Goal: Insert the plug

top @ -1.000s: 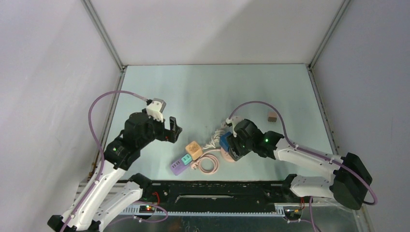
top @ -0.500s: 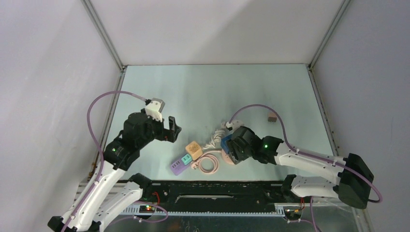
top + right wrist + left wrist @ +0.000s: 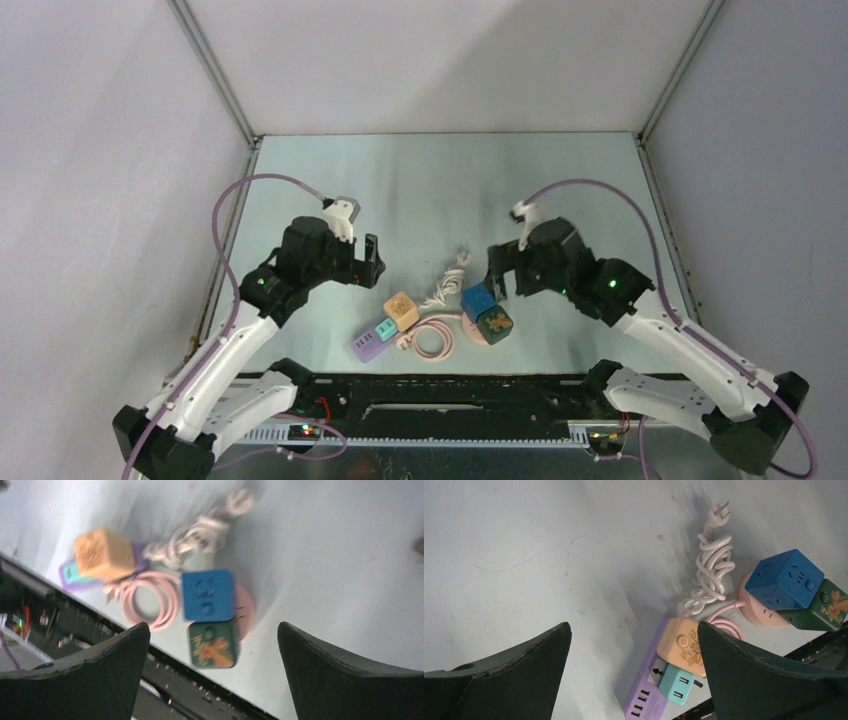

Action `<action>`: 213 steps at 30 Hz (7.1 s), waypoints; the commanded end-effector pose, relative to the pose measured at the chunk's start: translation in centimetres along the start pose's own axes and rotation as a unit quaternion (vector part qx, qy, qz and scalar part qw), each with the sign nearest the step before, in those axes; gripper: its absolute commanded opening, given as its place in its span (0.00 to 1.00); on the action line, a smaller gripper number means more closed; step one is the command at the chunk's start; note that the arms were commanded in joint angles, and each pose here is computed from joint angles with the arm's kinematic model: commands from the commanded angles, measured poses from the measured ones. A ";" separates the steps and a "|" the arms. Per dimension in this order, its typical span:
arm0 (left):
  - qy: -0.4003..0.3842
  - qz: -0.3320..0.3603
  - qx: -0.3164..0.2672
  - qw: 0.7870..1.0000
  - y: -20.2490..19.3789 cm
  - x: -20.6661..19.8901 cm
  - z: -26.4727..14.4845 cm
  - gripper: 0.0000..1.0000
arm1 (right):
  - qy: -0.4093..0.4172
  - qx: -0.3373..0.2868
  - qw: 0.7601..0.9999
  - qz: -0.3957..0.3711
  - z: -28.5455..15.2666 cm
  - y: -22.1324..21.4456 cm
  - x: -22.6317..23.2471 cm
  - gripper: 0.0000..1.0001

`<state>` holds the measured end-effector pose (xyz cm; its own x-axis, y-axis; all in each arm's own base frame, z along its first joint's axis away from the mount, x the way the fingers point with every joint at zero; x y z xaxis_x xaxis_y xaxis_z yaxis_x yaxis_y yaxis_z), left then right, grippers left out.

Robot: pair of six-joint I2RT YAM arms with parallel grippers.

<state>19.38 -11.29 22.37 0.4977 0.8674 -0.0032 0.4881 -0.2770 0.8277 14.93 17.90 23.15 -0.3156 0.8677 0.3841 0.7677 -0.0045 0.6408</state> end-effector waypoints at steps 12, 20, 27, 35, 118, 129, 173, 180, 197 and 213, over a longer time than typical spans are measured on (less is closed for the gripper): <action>0.012 -0.002 -0.048 0.999 6.0 1.6 1.4 1.00 | -0.216 -0.005 0.959 0.186 6.9 10.4 -18.1 1.00; 0.025 0.007 -0.012 1.000 5.8 2.7 2.7 1.00 | -0.329 0.088 0.923 0.181 12.6 11.0 -23.7 0.85; 0.020 0.012 -0.007 1.000 6.4 3.0 2.8 1.00 | -0.339 0.152 0.909 0.190 14.3 9.4 -26.1 0.79; 0.005 -0.007 -0.038 0.999 8.4 3.0 1.5 0.98 | -0.273 0.188 0.915 0.228 15.8 7.2 -27.4 0.41; -0.406 -0.188 0.040 0.893 6.6 -12.7 6.0 0.00 | 0.013 -0.047 0.993 -0.111 3.4 5.5 4.8 0.75; -0.237 -0.109 0.008 0.965 6.6 -5.8 6.8 0.00 | 0.021 -0.049 0.997 -0.061 2.1 5.5 1.8 0.91; -0.284 0.188 -0.007 0.940 7.1 -12.3 3.8 0.00 | -0.011 -0.027 0.988 0.154 0.2 -0.4 -9.5 0.95; -0.249 0.224 0.061 0.940 8.0 -15.6 5.6 0.00 | -0.013 -0.044 0.983 0.179 -0.5 0.0 -10.2 0.95; -0.246 0.262 0.094 0.928 6.3 -21.1 8.6 0.00 | -0.019 -0.085 0.977 0.196 -1.9 0.7 -11.2 0.95; -0.246 0.266 0.094 0.927 5.6 -21.5 9.9 0.00 | -0.012 -0.081 0.977 0.197 -1.9 0.7 -11.2 0.95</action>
<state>18.26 -34.46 20.60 0.9491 0.3022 0.0894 0.1802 -0.7531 0.6327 17.88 7.16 20.17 0.0159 0.8021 0.5970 0.7334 -0.4152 0.5383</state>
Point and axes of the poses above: each gripper's point midway between its finger pads, its own z axis out along the fingers, its own x axis along the line the jaws close on, y = z × x, the point moved 6 cm from there along -z, back along the fingers, and after that the axes turned 12 degrees about z, right-handed, at the moved point
